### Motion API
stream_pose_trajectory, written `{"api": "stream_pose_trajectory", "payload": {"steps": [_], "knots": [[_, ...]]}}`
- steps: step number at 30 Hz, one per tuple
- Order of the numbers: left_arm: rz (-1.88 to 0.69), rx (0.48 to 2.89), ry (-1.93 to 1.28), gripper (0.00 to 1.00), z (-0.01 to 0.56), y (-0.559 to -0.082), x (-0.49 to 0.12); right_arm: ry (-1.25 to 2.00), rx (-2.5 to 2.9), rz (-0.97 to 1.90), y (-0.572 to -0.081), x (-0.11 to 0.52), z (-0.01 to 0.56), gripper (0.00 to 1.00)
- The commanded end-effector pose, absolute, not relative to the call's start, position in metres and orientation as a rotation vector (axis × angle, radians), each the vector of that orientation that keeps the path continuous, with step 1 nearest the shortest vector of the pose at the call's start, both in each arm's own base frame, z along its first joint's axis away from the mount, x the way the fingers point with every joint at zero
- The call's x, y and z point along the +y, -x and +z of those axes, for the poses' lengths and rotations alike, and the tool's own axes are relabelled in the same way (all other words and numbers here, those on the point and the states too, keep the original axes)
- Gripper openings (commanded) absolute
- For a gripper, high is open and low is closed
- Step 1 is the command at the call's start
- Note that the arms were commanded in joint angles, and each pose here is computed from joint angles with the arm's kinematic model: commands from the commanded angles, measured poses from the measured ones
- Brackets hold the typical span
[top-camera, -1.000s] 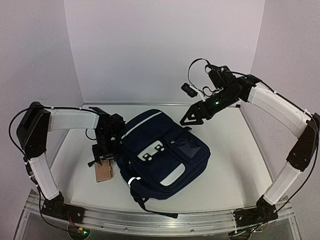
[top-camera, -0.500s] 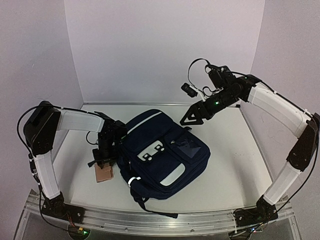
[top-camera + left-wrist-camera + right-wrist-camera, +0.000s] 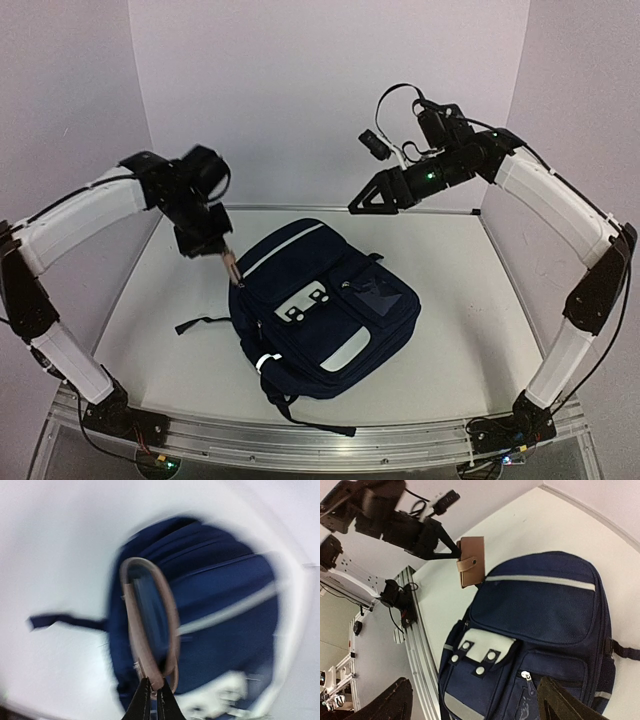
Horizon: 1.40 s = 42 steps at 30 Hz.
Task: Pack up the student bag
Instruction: Pick up the personal item from the center of the board.
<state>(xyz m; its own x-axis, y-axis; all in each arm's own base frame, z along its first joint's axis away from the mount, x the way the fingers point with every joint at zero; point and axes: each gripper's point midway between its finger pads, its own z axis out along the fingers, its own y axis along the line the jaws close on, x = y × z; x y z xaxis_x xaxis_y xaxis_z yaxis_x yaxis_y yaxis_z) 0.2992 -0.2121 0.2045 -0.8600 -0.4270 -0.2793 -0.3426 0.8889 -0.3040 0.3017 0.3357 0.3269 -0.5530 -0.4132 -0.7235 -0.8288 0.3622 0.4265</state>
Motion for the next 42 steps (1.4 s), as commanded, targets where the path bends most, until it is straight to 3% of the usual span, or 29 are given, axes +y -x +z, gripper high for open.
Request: {"api": "stream_pose_trajectory", "payload": {"steps": [1,4,9,24,36,42], "knots": [[-0.873,2.23,0.211,0.04,0.375,-0.318,-0.249,1.02,2.018,1.247,-0.304,0.352,0.374,0.87],[-1.116,2.008,0.044,0.0,0.439,-0.312,-0.274,1.003,1.987,1.368,-0.296,0.358,0.389,0.89],[-1.319,1.834,-0.138,0.0,0.479,-0.303,-0.306,0.986,1.926,1.553,-0.285,0.366,0.414,0.92],[-1.674,1.714,-0.393,0.0,0.491,-0.278,-0.377,0.98,1.853,1.687,-0.29,0.382,0.429,0.93],[-1.744,1.702,-0.435,0.0,0.503,-0.257,-0.37,0.948,1.889,1.629,-0.307,0.367,0.407,0.94],[-1.812,1.658,-0.452,0.0,0.512,-0.249,-0.368,1.006,1.804,1.653,-0.301,0.366,0.429,0.95]]}}
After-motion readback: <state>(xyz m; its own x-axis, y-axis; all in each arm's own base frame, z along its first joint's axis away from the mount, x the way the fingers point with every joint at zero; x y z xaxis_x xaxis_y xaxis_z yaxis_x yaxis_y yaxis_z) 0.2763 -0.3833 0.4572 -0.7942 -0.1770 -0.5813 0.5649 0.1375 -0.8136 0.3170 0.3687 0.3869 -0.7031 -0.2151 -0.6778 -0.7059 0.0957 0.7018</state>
